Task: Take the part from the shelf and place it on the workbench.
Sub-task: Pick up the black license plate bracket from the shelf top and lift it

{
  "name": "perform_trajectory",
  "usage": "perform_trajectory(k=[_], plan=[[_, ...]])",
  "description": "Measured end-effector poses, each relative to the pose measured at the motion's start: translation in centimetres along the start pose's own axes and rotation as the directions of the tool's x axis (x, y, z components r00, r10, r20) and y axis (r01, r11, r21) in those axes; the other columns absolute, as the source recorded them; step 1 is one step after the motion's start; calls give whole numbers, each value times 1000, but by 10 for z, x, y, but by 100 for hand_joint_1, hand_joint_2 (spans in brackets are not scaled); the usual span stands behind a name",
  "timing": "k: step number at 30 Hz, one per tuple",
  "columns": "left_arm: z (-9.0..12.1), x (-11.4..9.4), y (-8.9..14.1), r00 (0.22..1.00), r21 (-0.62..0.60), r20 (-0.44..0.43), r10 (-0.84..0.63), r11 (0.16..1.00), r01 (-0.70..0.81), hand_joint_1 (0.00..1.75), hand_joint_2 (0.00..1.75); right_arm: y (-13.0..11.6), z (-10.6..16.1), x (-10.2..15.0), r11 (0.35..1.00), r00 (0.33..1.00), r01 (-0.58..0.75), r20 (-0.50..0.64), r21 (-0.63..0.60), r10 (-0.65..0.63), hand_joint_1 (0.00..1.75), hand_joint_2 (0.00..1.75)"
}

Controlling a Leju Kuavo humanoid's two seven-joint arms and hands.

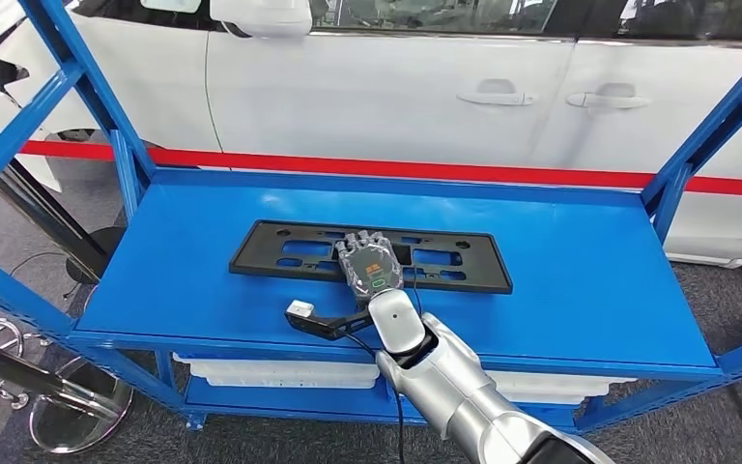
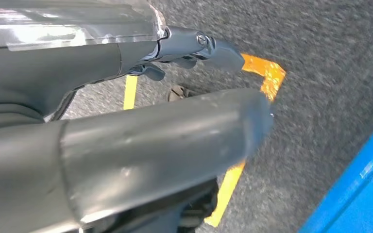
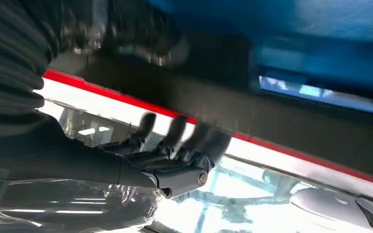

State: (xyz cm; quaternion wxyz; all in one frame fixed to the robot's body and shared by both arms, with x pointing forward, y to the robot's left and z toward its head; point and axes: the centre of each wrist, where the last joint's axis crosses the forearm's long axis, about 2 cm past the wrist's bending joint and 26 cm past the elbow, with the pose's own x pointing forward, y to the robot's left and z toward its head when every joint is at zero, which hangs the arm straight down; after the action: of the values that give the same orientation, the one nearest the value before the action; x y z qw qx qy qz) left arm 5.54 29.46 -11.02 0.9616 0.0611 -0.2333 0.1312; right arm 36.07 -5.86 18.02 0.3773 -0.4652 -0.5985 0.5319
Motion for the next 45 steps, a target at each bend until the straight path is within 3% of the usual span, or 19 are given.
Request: perform_trajectory(k=[8,12,20,31,35,37,40,43,45], plan=[[0,0,0,1000,-14,17,6,1000,-6,0,0,4,-3,-17,1000,999,-10,-33,25,11,175,175],[0,0,0,999,-30,40,13,999,-12,0,175,3,-6,-22,1000,999,-7,-39,28,8,175,175],[0,-1,0,993,-86,114,28,996,-18,0,175,4,-8,-28,1000,999,5,-52,31,-4,175,175],[1,-4,3,996,-85,93,10,996,-2,0,175,7,-8,-36,1000,998,20,-56,21,-19,175,175],[1,-3,4,997,-73,70,33,997,-28,0,175,4,-8,-42,998,998,62,3,-8,-62,175,175],[1,-4,5,997,-63,49,61,996,-58,0,175,2,-4,-46,986,984,164,75,-23,-162,175,175],[2,-6,7,996,-48,40,80,996,-78,0,175,-11,4,-54,894,885,444,184,-55,-428,175,175],[2,-7,10,995,-14,73,68,998,-67,0,175,-41,13,-69,665,662,737,328,-119,-674,175,175],[2,-9,12,994,7,93,56,998,-57,0,175,-60,23,-79,516,527,843,421,-150,-738,175,175]])
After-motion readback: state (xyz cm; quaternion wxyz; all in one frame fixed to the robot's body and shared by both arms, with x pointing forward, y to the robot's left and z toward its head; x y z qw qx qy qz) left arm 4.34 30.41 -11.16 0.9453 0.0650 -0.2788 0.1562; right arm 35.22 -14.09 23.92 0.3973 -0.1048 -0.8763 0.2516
